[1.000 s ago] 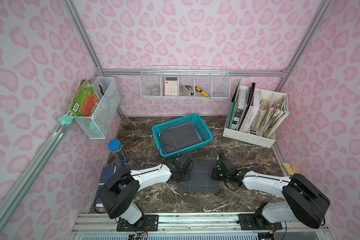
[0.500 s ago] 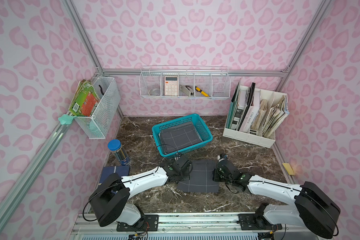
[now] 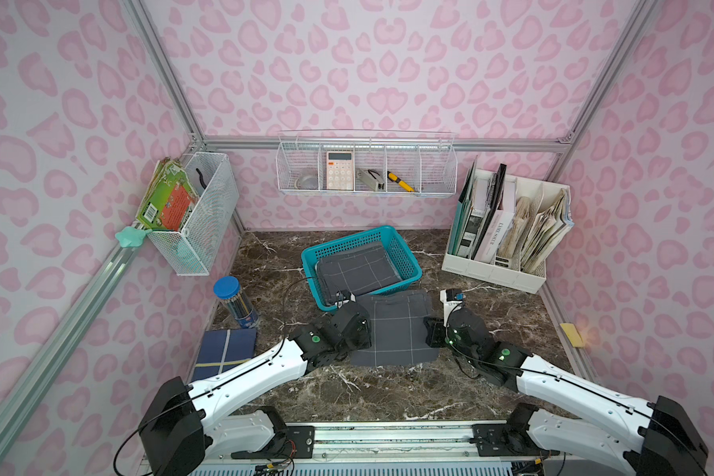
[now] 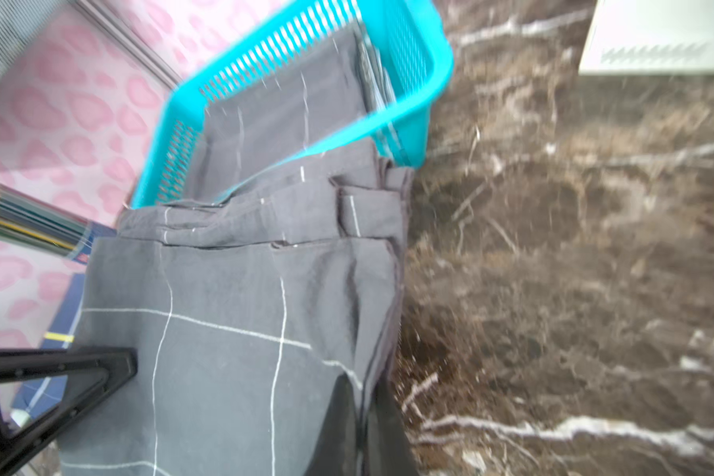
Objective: Put the folded pillowcase in the basket
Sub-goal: Pick up the pillowcase at the center of the board, then place the pillowcase in the basket.
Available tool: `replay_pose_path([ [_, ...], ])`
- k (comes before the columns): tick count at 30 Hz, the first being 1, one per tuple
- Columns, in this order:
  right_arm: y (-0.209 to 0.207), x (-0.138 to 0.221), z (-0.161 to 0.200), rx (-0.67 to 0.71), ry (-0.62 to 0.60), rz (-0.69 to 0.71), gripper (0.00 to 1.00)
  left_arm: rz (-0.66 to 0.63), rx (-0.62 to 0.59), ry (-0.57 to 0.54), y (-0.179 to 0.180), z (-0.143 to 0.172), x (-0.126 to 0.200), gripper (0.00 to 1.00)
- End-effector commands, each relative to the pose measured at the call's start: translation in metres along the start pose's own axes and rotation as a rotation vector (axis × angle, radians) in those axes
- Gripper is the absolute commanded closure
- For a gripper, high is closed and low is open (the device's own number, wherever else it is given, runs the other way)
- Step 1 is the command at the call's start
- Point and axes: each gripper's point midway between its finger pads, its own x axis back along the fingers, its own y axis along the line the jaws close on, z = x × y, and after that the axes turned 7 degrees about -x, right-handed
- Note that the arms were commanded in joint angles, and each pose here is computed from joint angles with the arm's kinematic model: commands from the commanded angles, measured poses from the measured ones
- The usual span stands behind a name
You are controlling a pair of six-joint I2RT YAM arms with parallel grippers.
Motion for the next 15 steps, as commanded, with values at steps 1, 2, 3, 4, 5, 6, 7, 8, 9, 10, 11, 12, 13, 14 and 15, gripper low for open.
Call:
replay_pose_path([
  [1,0.015,0.006,-0.039,0.073,-0.112,0.014,1.00,-0.105,-0.044,-0.059,0.017,-0.017,0.018,1.00],
  [2,0.020,0.006,-0.047,0.095,-0.125,0.015,1.00,-0.126,-0.050,-0.085,0.019,-0.025,0.025,1.00],
  [3,0.029,0.005,-0.058,0.109,-0.141,0.007,1.00,-0.140,-0.063,-0.112,0.020,-0.033,0.031,1.00],
  [4,0.036,0.005,-0.066,0.123,-0.156,-0.001,1.00,-0.153,-0.076,-0.137,0.020,-0.040,0.035,1.00],
  [5,0.043,0.003,-0.076,0.137,-0.173,-0.008,1.00,-0.171,-0.091,-0.169,0.021,-0.049,0.040,1.00],
  [6,0.050,0.002,-0.084,0.149,-0.185,-0.015,1.00,-0.185,-0.107,-0.195,0.022,-0.057,0.044,1.00],
  [7,0.057,-0.001,-0.093,0.162,-0.198,-0.023,1.00,-0.201,-0.123,-0.221,0.021,-0.065,0.048,1.00],
  [8,0.063,-0.005,-0.102,0.173,-0.207,-0.030,1.00,-0.216,-0.139,-0.246,0.021,-0.074,0.052,1.00],
  [9,0.068,-0.010,-0.109,0.180,-0.210,-0.037,1.00,-0.226,-0.154,-0.262,0.020,-0.081,0.054,1.00],
  [10,0.074,-0.015,-0.116,0.190,-0.212,-0.045,1.00,-0.240,-0.167,-0.280,0.020,-0.090,0.056,1.00],
  [11,0.079,-0.022,-0.123,0.200,-0.212,-0.050,1.00,-0.256,-0.173,-0.290,0.022,-0.098,0.058,1.00],
  [12,0.083,-0.027,-0.130,0.209,-0.213,-0.055,1.00,-0.267,-0.174,-0.295,0.023,-0.104,0.059,1.00],
  [13,0.087,-0.034,-0.135,0.219,-0.206,-0.057,1.00,-0.270,-0.165,-0.294,0.025,-0.111,0.059,1.00],
  [14,0.090,-0.041,-0.140,0.226,-0.199,-0.062,1.00,-0.261,-0.151,-0.295,0.026,-0.118,0.059,1.00],
  [15,0.091,-0.048,-0.144,0.233,-0.189,-0.063,1.00,-0.252,-0.135,-0.294,0.027,-0.124,0.058,1.00],
])
